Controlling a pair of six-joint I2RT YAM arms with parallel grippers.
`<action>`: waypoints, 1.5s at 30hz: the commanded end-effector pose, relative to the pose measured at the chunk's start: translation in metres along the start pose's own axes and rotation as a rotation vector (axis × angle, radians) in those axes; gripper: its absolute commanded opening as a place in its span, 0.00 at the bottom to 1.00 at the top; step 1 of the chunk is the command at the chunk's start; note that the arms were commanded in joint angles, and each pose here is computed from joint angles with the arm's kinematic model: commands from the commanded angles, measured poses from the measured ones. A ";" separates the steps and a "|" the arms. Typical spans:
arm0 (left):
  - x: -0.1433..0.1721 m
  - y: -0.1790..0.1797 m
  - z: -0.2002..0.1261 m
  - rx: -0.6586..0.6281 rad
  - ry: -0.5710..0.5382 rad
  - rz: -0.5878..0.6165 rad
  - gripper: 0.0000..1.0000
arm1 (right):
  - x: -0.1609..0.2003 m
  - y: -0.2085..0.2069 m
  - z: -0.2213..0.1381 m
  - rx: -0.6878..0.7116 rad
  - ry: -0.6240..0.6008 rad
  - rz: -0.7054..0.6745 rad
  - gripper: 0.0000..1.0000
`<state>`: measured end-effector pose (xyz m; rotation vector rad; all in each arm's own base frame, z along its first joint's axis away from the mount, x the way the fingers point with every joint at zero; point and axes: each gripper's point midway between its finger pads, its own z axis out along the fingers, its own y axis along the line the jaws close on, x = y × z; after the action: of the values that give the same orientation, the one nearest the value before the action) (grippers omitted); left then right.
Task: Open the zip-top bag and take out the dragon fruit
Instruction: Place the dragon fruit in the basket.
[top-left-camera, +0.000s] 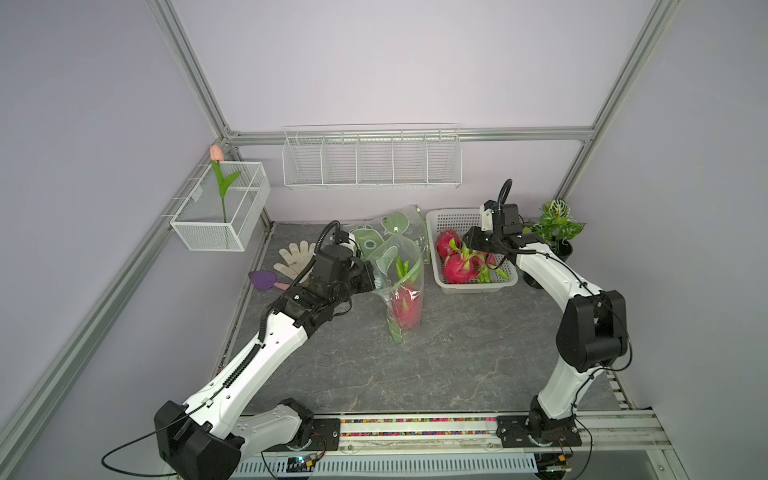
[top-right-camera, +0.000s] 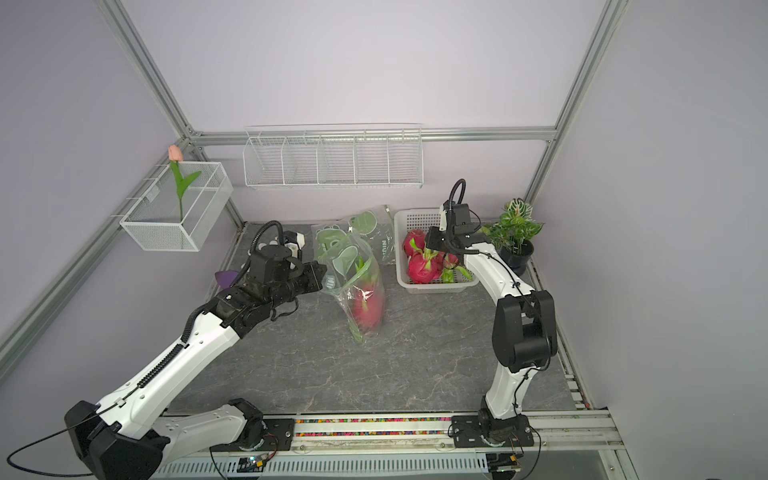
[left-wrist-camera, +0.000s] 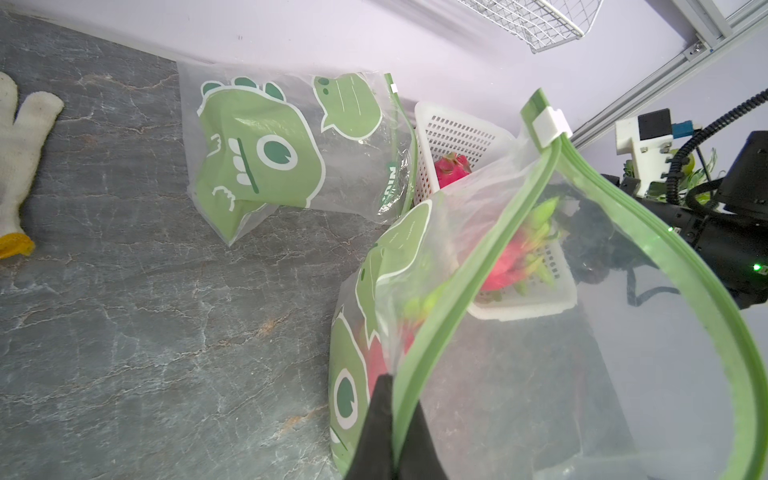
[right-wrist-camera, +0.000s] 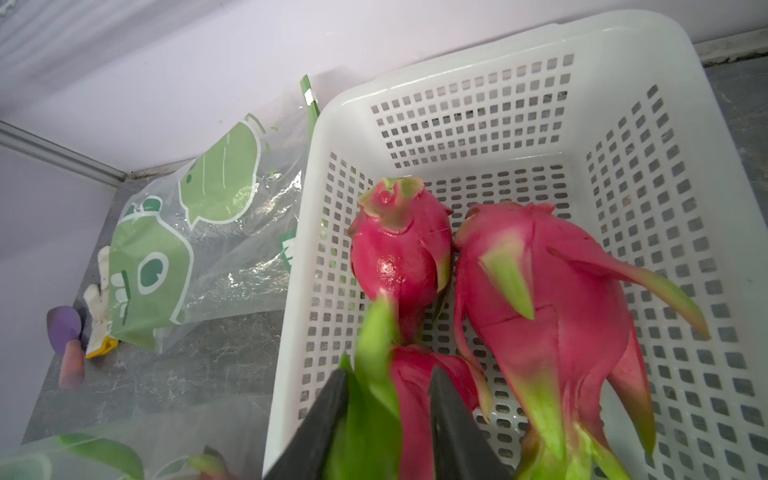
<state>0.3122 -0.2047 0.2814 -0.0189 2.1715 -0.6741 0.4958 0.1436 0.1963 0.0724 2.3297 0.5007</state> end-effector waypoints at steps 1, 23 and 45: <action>-0.001 0.003 -0.003 -0.007 -0.004 0.003 0.02 | -0.010 0.015 -0.027 -0.038 -0.005 -0.012 0.48; -0.016 -0.029 -0.009 0.105 0.012 -0.042 0.02 | 0.008 0.133 -0.210 -0.281 -0.044 -0.103 0.57; -0.007 -0.063 0.001 0.137 0.049 -0.072 0.00 | 0.074 0.220 -0.192 -0.389 0.130 -0.164 0.51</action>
<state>0.3008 -0.2560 0.3207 0.0247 2.1660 -0.8765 0.2896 0.3005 0.3763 -0.3914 2.2211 0.9293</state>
